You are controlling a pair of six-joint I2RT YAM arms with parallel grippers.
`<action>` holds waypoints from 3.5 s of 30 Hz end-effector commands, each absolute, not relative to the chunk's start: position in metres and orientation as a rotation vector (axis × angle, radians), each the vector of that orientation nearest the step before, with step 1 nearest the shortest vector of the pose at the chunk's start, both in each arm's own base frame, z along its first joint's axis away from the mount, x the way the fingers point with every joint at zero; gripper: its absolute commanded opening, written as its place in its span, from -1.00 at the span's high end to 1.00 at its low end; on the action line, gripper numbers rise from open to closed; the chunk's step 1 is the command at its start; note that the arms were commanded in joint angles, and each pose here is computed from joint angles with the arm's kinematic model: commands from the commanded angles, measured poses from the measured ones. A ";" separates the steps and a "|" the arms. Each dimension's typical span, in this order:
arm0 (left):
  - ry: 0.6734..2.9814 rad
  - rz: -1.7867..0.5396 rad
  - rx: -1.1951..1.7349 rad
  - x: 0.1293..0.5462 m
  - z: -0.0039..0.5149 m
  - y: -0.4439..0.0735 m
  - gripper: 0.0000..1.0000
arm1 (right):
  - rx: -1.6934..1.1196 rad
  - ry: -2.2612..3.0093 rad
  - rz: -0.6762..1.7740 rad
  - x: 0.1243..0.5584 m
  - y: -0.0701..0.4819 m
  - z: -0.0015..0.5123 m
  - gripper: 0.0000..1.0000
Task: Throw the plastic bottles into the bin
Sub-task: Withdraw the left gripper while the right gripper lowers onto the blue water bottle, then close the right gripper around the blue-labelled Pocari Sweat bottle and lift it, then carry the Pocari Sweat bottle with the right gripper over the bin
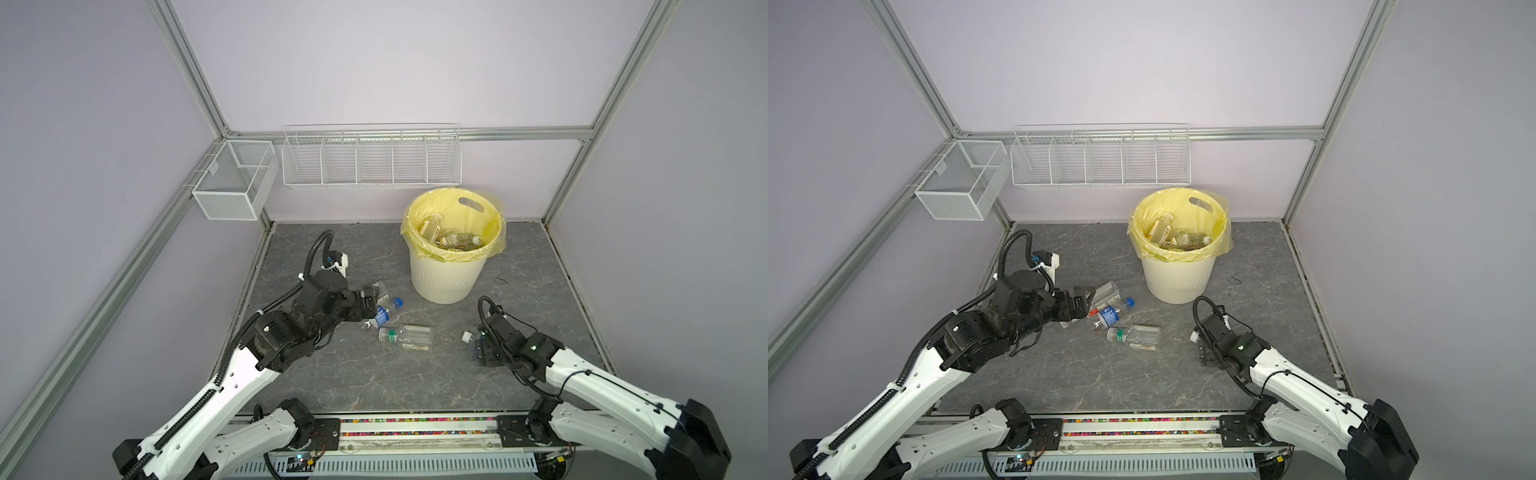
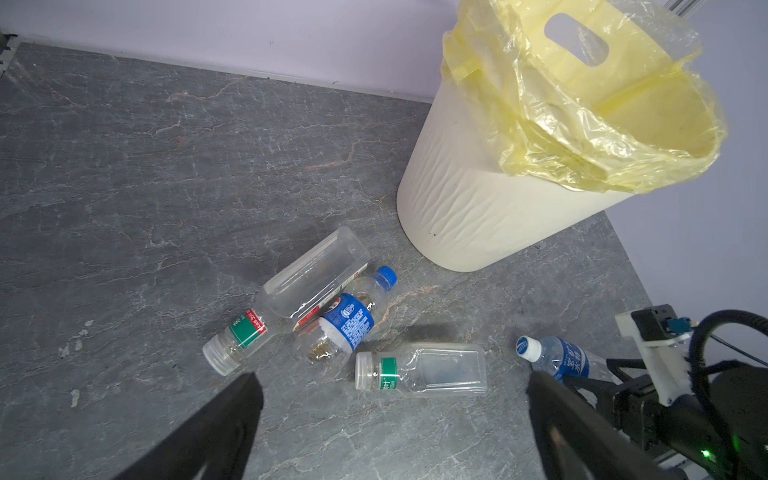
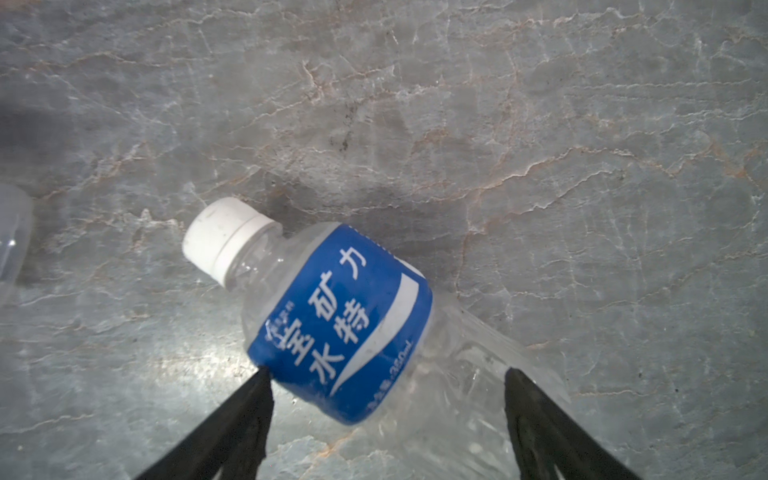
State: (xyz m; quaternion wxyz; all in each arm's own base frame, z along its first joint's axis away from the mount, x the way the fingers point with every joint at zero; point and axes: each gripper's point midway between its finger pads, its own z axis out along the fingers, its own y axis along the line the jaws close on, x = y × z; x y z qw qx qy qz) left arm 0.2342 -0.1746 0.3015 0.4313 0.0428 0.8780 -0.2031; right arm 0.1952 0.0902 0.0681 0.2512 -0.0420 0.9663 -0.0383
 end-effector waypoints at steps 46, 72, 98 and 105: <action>2.245 -0.522 0.017 0.220 0.273 -0.159 -0.99 | 0.214 2.722 -0.026 0.178 0.092 0.044 -0.63; 2.302 -0.524 -0.002 0.220 0.250 -0.164 -0.99 | 0.167 2.644 0.163 0.182 0.108 0.066 -0.13; 2.335 -0.486 -0.001 0.228 0.230 -0.170 -0.99 | 0.114 2.339 0.350 0.183 0.098 0.208 -0.13; 2.344 -0.493 -0.007 0.227 0.225 -0.170 -0.99 | 0.087 2.161 0.461 0.193 0.105 0.259 -0.12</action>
